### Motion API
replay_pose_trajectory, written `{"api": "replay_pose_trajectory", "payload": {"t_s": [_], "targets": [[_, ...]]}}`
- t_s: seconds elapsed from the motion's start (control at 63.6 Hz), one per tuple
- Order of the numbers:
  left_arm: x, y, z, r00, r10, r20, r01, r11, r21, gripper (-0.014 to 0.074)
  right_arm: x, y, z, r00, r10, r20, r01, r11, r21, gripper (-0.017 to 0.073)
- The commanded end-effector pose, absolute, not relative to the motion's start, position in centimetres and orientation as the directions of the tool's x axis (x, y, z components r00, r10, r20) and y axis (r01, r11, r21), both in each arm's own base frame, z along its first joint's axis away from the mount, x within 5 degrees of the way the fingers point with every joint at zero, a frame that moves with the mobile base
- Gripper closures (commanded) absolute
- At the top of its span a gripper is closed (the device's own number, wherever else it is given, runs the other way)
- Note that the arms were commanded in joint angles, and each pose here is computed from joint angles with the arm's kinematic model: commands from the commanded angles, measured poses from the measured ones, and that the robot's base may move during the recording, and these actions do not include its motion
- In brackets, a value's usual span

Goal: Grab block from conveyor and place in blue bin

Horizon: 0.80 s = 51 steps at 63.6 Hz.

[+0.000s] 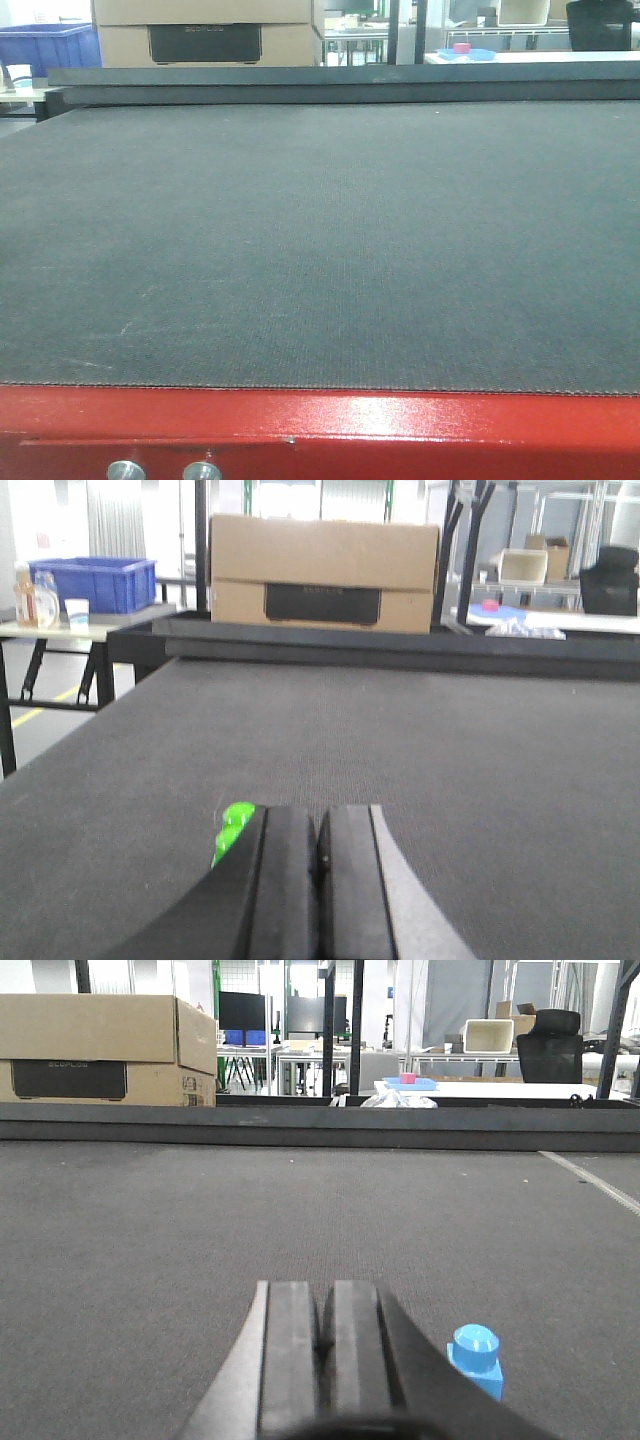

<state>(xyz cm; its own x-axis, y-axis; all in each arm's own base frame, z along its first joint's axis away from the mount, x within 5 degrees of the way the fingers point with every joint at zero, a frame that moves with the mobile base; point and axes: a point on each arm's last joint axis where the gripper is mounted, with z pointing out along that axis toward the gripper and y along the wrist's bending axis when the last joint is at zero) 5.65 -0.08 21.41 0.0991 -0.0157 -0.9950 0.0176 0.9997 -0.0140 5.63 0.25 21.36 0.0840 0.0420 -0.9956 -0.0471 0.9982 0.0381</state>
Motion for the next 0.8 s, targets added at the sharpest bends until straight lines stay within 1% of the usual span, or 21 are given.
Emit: {"api": "replay_pose_trajectory", "payload": {"t_s": [0.0, 0.063, 0.11, 0.141, 0.22, 0.267, 0.33, 0.361, 0.377, 0.44, 0.471, 0.487, 0.503, 0.534, 0.566, 0.629, 0.676, 0.691, 0.786], "targets": [[5.5, 0.0, 22.0, 0.164, -0.025, -0.986, 0.01, 1.0, -0.023, 0.0704, 5.5, 0.2, 22.0, 0.16, 0.045, -0.986, -0.041, 0.998, 0.039, 0.0721], [5.4, 0.1, 22.5, 0.213, -0.035, -0.976, 0.005, 0.999, -0.035, 0.0704, 5.4, 0.1, 22.6, 0.224, 0.047, -0.973, -0.039, 0.998, 0.039, 0.0721], [5.4, 0.1, 22.8, 0.25, -0.044, -0.967, 0.001, 0.999, -0.045, 0.0704, 5.4, 0.1, 22.9, 0.234, 0.048, -0.971, -0.039, 0.998, 0.039, 0.0721], [5.2, 0.2, 23.5, 0.275, -0.047, -0.96, 0.002, 0.999, -0.048, 0.0704, 5.1, 0.1, 24.0, 0.254, 0.049, -0.966, -0.041, 0.998, 0.039, 0.0721], [4.5, 0.1, 26.1, 0.322, -0.048, -0.945, 0.011, 0.999, -0.048, 0.0704, 4.4, 0.1, 26.5, 0.275, 0.05, -0.96, -0.047, 0.998, 0.038, 0.0721], [3.9, 0.1, 28.1, 0.345, -0.05, -0.937, 0.02, 0.999, -0.046, 0.07, 3.5, 0.1, 29.1, 0.31, 0.051, -0.949, -0.052, 0.998, 0.037, 0.0721], [3.0, -0.1, 30.7, 0.345, -0.05, -0.937, 0.034, 0.999, -0.041, 0.0682, 2.3, 0.1, 31.6, 0.333, 0.052, -0.941, -0.057, 0.998, 0.035, 0.0721], [2.8, -0.1, 31.8, 0.33, -0.05, -0.943, 0.04, 0.998, -0.039, 0.0664, 2.0, 0.2, 32.7, 0.316, 0.051, -0.947, -0.06, 0.998, 0.034, 0.0721], [2.8, -0.2, 32.4, 0.315, -0.049, -0.948, 0.044, 0.998, -0.037, 0.0646, 1.6, 0.2, 33.8, 0.324, 0.051, -0.945, -0.061, 0.998, 0.033, 0.0721], [2.3, -0.3, 34.9, 0.271, -0.037, -0.962, 0.055, 0.998, -0.023, 0.0582, 1.4, 0.2, 36.2, 0.274, 0.048, -0.96, -0.065, 0.997, 0.031, 0.072], [2.3, -0.4, 35.9, 0.245, -0.026, -0.969, 0.057, 0.998, -0.013, 0.0539, 1.5, 0.2, 37.2, 0.237, 0.045, -0.97, -0.067, 0.997, 0.03, 0.0713], [2.3, -0.4, 36.5, 0.233, -0.021, -0.972, 0.057, 0.998, -0.008, 0.0503, 1.4, 0.3, 38.2, 0.236, 0.045, -0.971, -0.07, 0.997, 0.029, 0.0706], [2.5, -0.4, 36.8, 0.2, -0.015, -0.98, 0.059, 0.998, -0.003, 0.0478, 1.5, 0.3, 38.7, 0.222, 0.044, -0.974, -0.071, 0.997, 0.029, 0.0697], [2.5, -0.4, 38.1, 0.185, -0.006, -0.983, 0.06, 0.998, 0.005, 0.0426, 2.0, 0.3, 39.9, 0.185, 0.042, -0.982, -0.072, 0.997, 0.029, 0.0663], [2.8, -0.5, 39.2, 0.149, 0.002, -0.989, 0.063, 0.998, 0.011, 0.0361, 2.5, 0.3, 40.9, 0.156, 0.04, -0.987, -0.073, 0.997, 0.029, 0.0615], [3.6, -0.5, 40.9, 0.101, 0.007, -0.995, 0.068, 0.998, 0.014, 0.026, 4.0, 0.4, 42.6, 0.091, 0.035, -0.995, -0.074, 0.997, 0.029, 0.0512], [4.9, -0.6, 42.0, 0.042, 0.01, -0.999, 0.074, 0.997, 0.013, 0.0202, 5.5, 0.5, 43.5, 0.04, 0.032, -0.999, -0.074, 0.997, 0.029, 0.0403], [5.2, -0.6, 42.5, 0.037, 0.011, -0.999, 0.075, 0.997, 0.013, 0.0188, 5.9, 0.5, 43.7, 0.026, 0.032, -0.999, -0.074, 0.997, 0.03, 0.0354], [7.6, -0.8, 43.6, -0.067, 0.017, -0.998, 0.089, 0.996, 0.011, 0.0118, 8.9, 0.7, 44.3, -0.064, 0.027, -0.998, -0.073, 0.997, 0.032, 0.0169]]}}
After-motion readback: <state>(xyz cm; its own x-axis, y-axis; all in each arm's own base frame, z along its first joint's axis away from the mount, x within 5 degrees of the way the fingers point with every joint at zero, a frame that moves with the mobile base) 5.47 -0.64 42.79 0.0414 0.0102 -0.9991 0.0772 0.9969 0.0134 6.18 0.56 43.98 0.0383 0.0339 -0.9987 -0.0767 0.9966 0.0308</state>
